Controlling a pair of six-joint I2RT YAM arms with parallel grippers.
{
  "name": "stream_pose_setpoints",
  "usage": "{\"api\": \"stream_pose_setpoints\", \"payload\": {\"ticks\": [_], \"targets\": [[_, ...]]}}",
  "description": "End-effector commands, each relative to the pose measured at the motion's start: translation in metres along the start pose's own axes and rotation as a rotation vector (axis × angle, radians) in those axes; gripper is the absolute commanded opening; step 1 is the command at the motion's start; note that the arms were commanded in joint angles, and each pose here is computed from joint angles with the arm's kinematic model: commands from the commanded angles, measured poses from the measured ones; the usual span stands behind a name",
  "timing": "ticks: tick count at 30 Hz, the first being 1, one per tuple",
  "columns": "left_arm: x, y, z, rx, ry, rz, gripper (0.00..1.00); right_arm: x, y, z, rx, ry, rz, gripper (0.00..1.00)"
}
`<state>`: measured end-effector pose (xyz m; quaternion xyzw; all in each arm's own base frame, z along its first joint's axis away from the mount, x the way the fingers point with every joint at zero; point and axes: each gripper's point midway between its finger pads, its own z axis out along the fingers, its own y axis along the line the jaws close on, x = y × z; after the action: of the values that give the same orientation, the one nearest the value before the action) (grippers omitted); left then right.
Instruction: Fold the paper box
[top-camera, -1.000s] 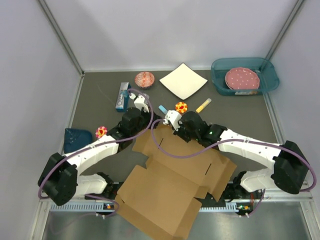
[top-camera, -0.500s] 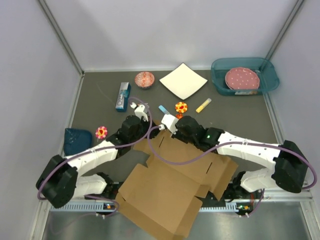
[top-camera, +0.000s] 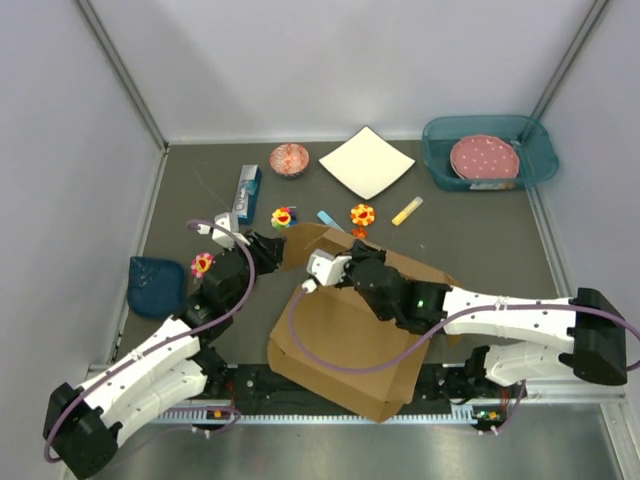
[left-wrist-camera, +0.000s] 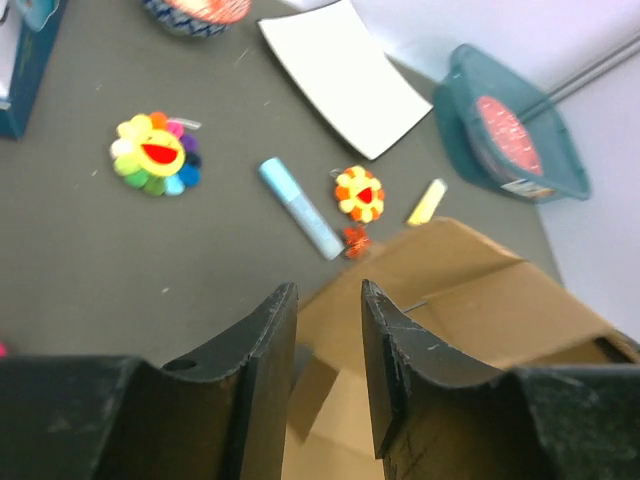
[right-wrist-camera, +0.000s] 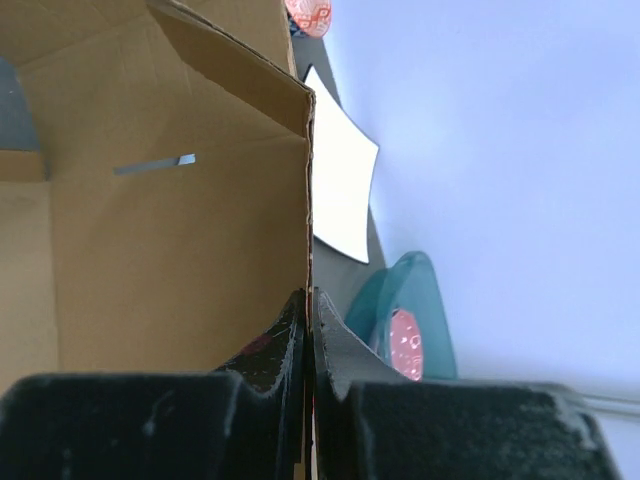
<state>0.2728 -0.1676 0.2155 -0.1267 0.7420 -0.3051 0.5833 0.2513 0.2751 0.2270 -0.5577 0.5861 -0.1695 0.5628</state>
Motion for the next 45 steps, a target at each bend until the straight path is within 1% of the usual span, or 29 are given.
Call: {"api": "stream_pose_setpoints", "payload": {"ticks": [1, 2, 4, 5, 7, 12, 13, 15, 16, 19, 22, 26, 32, 37, 38, 41, 42, 43, 45], "targets": [[0.012, 0.023, 0.001, -0.075, -0.010, -0.032, 0.37, -0.007, -0.006, -0.014, 0.156, -0.021, -0.065, 0.00], [0.017, 0.026, 0.001, -0.073, -0.010, -0.036, 0.37, -0.001, 0.010, -0.013, 0.132, -0.014, -0.083, 0.00], [0.019, 0.028, 0.000, -0.064, -0.020, -0.046, 0.37, 0.010, 0.028, -0.012, 0.107, 0.010, -0.057, 0.00], [0.024, 0.033, 0.000, -0.070, -0.013, -0.039, 0.37, 0.014, 0.035, -0.011, 0.094, 0.021, -0.053, 0.00], [0.023, 0.030, 0.001, -0.046, -0.027, -0.033, 0.37, 0.020, 0.045, -0.012, 0.086, 0.032, -0.033, 0.00], [0.031, 0.021, 0.002, 0.038, -0.015, 0.024, 0.42, 0.023, 0.053, -0.017, 0.063, 0.023, 0.020, 0.00], [0.024, 0.016, 0.003, 0.069, -0.049, 0.023, 0.43, 0.024, 0.053, -0.017, 0.057, 0.025, 0.021, 0.00], [0.029, 0.018, 0.002, 0.091, -0.064, 0.026, 0.45, 0.022, 0.053, -0.018, 0.046, 0.014, 0.040, 0.00], [0.022, 0.012, 0.002, 0.123, -0.100, 0.015, 0.46, 0.021, 0.052, -0.019, 0.044, 0.007, 0.048, 0.00], [0.026, 0.006, 0.003, 0.180, -0.114, 0.024, 0.47, 0.019, 0.050, -0.022, 0.036, -0.009, 0.068, 0.00], [0.030, 0.001, 0.006, 0.200, -0.089, 0.059, 0.48, 0.020, 0.049, -0.023, 0.036, -0.013, 0.072, 0.00], [0.035, 0.006, 0.008, 0.198, -0.094, 0.092, 0.50, 0.018, 0.047, -0.026, 0.031, -0.026, 0.082, 0.00], [0.059, 0.007, 0.013, 0.224, -0.015, 0.112, 0.48, 0.018, 0.042, -0.028, 0.030, -0.039, 0.098, 0.00], [0.084, 0.020, 0.014, 0.190, 0.060, 0.116, 0.47, 0.017, 0.036, -0.030, 0.033, -0.046, 0.107, 0.00], [0.084, 0.022, 0.014, 0.187, 0.055, 0.113, 0.46, 0.016, 0.036, -0.030, 0.033, -0.047, 0.106, 0.00], [0.083, 0.022, 0.012, 0.197, 0.039, 0.104, 0.33, 0.017, 0.036, -0.030, 0.032, -0.044, 0.111, 0.00], [0.081, 0.018, 0.010, 0.212, 0.032, 0.108, 0.27, 0.017, 0.037, -0.030, 0.030, -0.045, 0.111, 0.00], [0.079, 0.016, 0.010, 0.222, 0.026, 0.110, 0.17, 0.017, 0.037, -0.030, 0.030, -0.045, 0.113, 0.00], [0.077, 0.006, 0.007, 0.264, 0.024, 0.125, 0.09, 0.018, 0.039, -0.030, 0.026, -0.041, 0.112, 0.00]]}}
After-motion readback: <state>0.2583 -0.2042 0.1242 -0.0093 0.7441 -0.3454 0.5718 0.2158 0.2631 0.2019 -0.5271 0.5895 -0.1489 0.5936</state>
